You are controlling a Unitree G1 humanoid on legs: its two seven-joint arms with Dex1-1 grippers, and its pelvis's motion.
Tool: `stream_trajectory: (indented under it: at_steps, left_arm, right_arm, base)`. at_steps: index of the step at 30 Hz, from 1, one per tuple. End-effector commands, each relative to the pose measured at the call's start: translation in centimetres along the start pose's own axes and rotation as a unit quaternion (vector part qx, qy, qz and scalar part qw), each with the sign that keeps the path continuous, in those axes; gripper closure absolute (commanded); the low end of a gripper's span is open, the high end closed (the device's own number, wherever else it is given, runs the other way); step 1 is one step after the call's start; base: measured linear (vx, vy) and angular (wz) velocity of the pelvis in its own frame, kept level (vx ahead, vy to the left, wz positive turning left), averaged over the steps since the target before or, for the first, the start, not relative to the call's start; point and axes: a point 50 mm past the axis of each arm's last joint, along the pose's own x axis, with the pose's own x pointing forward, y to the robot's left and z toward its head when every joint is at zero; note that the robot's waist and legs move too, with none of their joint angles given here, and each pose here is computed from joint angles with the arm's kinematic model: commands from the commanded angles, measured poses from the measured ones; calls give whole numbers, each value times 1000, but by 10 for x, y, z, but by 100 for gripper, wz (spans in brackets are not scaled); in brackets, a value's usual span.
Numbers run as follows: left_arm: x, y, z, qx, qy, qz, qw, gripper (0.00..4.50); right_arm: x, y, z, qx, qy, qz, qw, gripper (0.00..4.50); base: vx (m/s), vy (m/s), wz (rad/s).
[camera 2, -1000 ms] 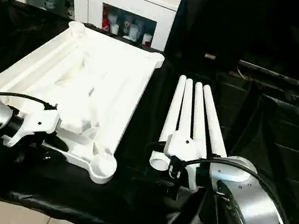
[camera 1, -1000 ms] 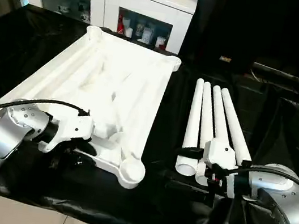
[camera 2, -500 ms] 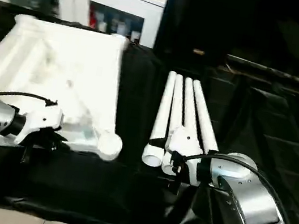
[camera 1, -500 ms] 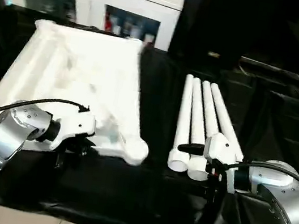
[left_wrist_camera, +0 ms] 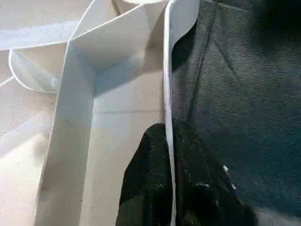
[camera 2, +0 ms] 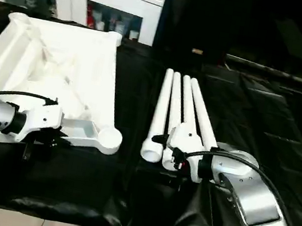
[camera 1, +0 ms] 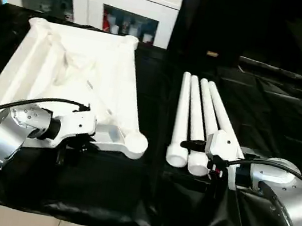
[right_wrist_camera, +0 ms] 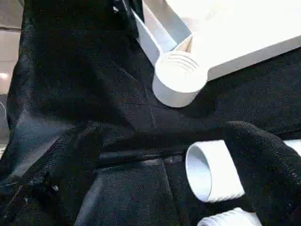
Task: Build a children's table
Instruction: Rotate table base
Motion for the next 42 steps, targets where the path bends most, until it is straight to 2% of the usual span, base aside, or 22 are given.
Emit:
stream_trajectory:
  at_steps: [1, 6, 7, 14, 18, 21, 22, 23, 25, 27, 31, 35, 36, 37, 41, 42]
  left_arm:
    - [-19, 19, -8, 18, 54, 91, 994, 448]
    - [-17, 16, -4, 29, 33, 71, 996, 448]
    - [-18, 12, 2, 37, 10, 57, 998, 448]
    - [-33, 19, 22, 137, 14, 110, 984, 448]
    - [-43, 19, 33, 170, 14, 138, 976, 448]
    - [-47, 11, 41, 149, -12, 119, 982, 448]
    - [-46, 3, 42, 131, -24, 85, 987, 448]
    - [-46, 3, 42, 131, -24, 85, 987, 448]
    - [-43, -11, 36, 91, -33, 33, 995, 448]
    - [-41, -14, 33, 81, -35, 19, 996, 448]
    - [-40, -17, 29, 65, -35, 11, 997, 448]
    - [-41, -14, 24, 65, -10, 29, 997, 448]
    - [-42, -13, 24, 63, -6, 33, 997, 401]
    - [-43, -12, 24, 50, -9, 33, 998, 389]
    - [-50, -11, 26, 14, -27, 23, 999, 383]
    - [-51, -11, 27, 13, -28, 21, 999, 368]
  right_arm:
    - [-1, -3, 1, -7, 4, -7, 1000, 0]
    - [0, -3, 2, -10, 4, -7, 1000, 0]
    - [-1, -4, 2, -12, 4, -11, 1000, 0]
    - [-2, -3, 0, -13, 4, -19, 1000, 0]
    - [-3, -2, -1, -11, 2, -26, 1000, 0]
    - [-2, -1, -2, -10, 2, -26, 1000, 0]
    - [-2, 0, -2, -10, 1, -25, 1000, 0]
    - [-2, 0, -2, -10, 1, -25, 1000, 0]
    - [-1, 0, -3, -11, 2, -25, 1000, 0]
    - [-1, 0, -3, -11, 2, -25, 1000, 0]
    - [-2, 1, -3, -13, 3, -24, 1000, 0]
    - [-2, 0, -3, -16, 6, -23, 1000, 0]
    - [-2, 0, -3, -16, 6, -23, 1000, 0]
    - [-2, 0, -3, -16, 6, -22, 1000, 0]
    - [-1, 1, -3, -17, 8, -18, 1000, 0]
    - [-1, 1, -3, -18, 8, -18, 1000, 0]
  base:
    - [0, 0, 0]
    - [0, 0, 0]
    - [0, 0, 0]
    - [0, 0, 0]
    - [0, 0, 0]
    - [0, 0, 0]
    - [0, 0, 0]
    - [0, 0, 0]
    - [0, 0, 0]
    - [0, 0, 0]
    - [0, 0, 0]
    - [0, 0, 0]
    - [0, 0, 0]
    - [0, 0, 0]
    - [0, 0, 0]
    - [0, 0, 0]
